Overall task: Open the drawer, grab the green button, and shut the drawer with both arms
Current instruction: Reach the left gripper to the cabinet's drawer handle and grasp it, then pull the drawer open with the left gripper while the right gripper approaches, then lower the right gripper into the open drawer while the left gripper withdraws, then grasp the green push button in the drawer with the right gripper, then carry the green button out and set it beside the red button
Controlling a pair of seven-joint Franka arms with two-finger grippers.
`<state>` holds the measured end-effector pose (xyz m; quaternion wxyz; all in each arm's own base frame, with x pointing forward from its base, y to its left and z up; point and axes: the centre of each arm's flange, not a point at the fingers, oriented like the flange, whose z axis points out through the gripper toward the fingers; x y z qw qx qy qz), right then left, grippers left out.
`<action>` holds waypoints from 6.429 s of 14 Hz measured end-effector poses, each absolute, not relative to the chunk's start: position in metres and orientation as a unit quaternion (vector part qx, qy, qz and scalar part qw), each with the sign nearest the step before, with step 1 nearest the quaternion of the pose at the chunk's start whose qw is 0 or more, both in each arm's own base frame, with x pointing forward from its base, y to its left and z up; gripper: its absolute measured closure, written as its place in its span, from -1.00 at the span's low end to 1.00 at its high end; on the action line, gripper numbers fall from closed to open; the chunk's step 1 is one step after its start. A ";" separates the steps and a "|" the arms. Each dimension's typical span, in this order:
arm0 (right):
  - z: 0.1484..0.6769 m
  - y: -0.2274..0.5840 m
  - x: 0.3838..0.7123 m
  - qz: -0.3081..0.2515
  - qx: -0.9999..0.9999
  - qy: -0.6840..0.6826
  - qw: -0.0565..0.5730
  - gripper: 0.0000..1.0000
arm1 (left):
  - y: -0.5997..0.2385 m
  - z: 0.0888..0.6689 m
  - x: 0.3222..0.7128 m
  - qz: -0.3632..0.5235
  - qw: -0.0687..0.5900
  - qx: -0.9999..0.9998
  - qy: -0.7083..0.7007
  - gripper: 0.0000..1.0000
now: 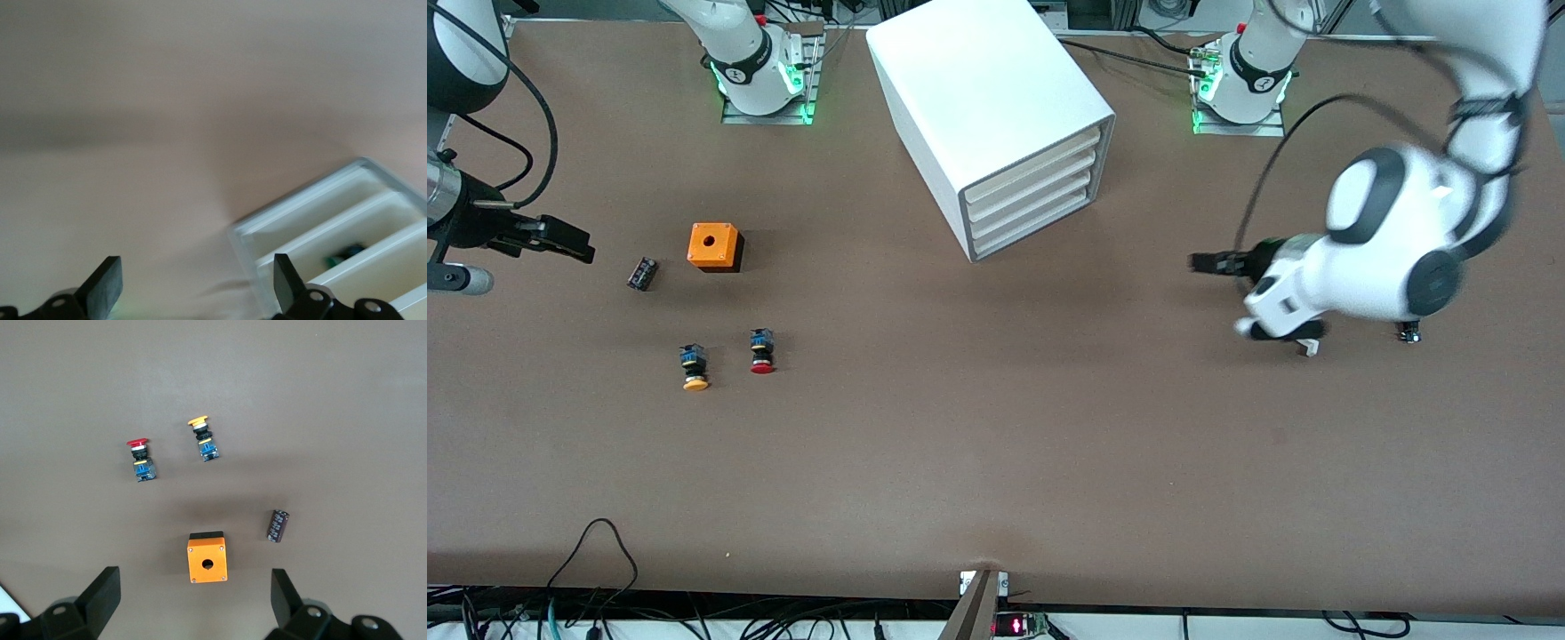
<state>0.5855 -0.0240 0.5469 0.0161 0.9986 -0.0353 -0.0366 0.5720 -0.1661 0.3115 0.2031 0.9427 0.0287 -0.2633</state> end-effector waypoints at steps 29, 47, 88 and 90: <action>0.479 0.335 0.593 -0.002 0.972 0.235 -0.025 -1.00 | -0.212 0.181 0.513 -0.230 0.388 0.893 -0.003 0.40; 0.346 0.555 0.504 0.001 0.705 0.708 -0.039 -1.00 | 0.000 0.576 0.521 -0.010 0.003 0.999 -0.033 -1.00; 0.373 0.521 0.563 0.087 0.835 0.543 0.008 0.16 | 0.001 0.561 0.529 -0.034 0.012 0.999 -0.010 -1.00; 0.364 0.451 0.608 0.072 0.868 0.489 0.043 0.16 | -0.001 0.563 0.529 -0.033 0.020 0.999 -0.010 -1.00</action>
